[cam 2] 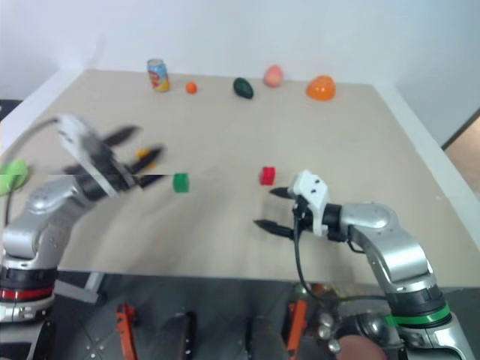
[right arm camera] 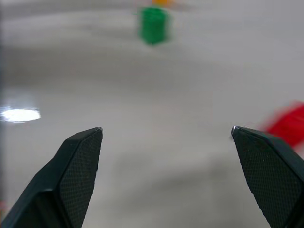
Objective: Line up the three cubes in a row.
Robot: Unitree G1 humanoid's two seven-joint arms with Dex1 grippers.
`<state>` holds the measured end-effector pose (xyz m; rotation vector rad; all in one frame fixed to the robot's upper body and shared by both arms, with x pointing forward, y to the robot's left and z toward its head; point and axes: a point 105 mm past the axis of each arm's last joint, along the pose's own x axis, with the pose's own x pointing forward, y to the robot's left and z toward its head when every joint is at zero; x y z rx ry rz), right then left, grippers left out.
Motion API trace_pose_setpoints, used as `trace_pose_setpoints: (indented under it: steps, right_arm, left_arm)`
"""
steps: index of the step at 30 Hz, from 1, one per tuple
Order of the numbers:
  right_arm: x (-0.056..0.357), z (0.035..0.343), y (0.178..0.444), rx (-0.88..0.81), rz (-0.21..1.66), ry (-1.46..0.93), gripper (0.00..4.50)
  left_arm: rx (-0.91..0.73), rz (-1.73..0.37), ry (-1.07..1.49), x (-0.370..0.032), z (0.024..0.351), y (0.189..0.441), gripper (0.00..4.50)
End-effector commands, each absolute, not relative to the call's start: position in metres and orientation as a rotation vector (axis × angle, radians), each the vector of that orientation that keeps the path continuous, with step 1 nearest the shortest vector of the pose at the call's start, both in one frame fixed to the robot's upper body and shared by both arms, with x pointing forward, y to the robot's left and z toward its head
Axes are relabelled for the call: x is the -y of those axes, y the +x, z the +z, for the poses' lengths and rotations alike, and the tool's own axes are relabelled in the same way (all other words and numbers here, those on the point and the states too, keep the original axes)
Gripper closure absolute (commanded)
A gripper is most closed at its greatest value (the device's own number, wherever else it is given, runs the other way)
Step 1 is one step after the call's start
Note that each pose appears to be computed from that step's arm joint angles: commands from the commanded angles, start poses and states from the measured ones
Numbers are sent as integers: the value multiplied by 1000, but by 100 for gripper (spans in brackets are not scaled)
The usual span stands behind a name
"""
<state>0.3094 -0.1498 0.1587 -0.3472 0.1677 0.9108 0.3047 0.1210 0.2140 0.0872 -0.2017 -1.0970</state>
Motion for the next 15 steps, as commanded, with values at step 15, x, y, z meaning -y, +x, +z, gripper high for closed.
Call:
trace_pose_setpoints:
  steps: [15]
  right_arm:
    - [140, 144, 335, -202, 437, -277, 0]
  left_arm:
    - [96, -1470, 488, -110, 167, 300, 2]
